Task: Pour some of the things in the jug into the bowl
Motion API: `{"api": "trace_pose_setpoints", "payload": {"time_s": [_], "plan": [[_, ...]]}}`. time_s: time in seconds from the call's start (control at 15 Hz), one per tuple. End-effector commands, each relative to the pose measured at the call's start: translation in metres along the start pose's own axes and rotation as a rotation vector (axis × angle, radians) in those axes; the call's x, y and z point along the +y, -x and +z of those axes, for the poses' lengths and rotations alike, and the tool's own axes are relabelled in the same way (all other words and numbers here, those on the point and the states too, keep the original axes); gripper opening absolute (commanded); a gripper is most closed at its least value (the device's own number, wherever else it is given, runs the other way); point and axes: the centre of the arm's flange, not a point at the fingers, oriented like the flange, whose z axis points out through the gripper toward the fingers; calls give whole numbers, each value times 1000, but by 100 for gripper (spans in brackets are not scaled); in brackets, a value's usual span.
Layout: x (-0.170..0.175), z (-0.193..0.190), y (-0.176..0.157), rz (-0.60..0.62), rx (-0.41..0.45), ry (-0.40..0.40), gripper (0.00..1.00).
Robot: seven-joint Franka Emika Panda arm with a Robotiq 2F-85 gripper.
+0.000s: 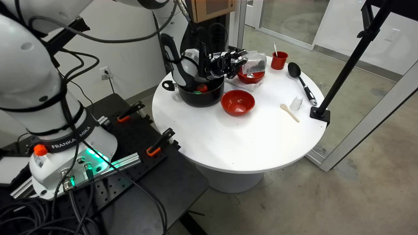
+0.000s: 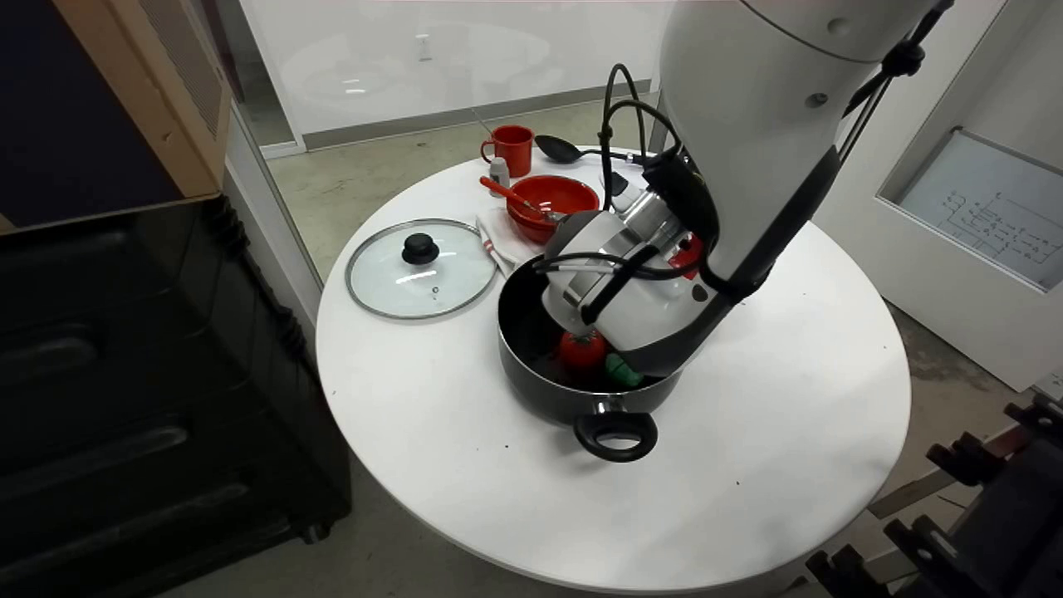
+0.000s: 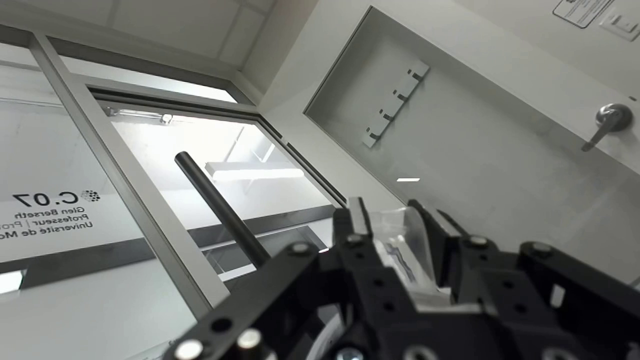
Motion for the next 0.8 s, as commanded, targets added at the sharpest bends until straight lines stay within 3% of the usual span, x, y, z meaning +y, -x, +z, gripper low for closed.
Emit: {"api": "trace_pose_setpoints", "payload": {"time_s": [0.0,0.73], "plan": [[1,-1,-4,16,-27,32,7],[-2,0,-3,16,-46,48,7]]}}
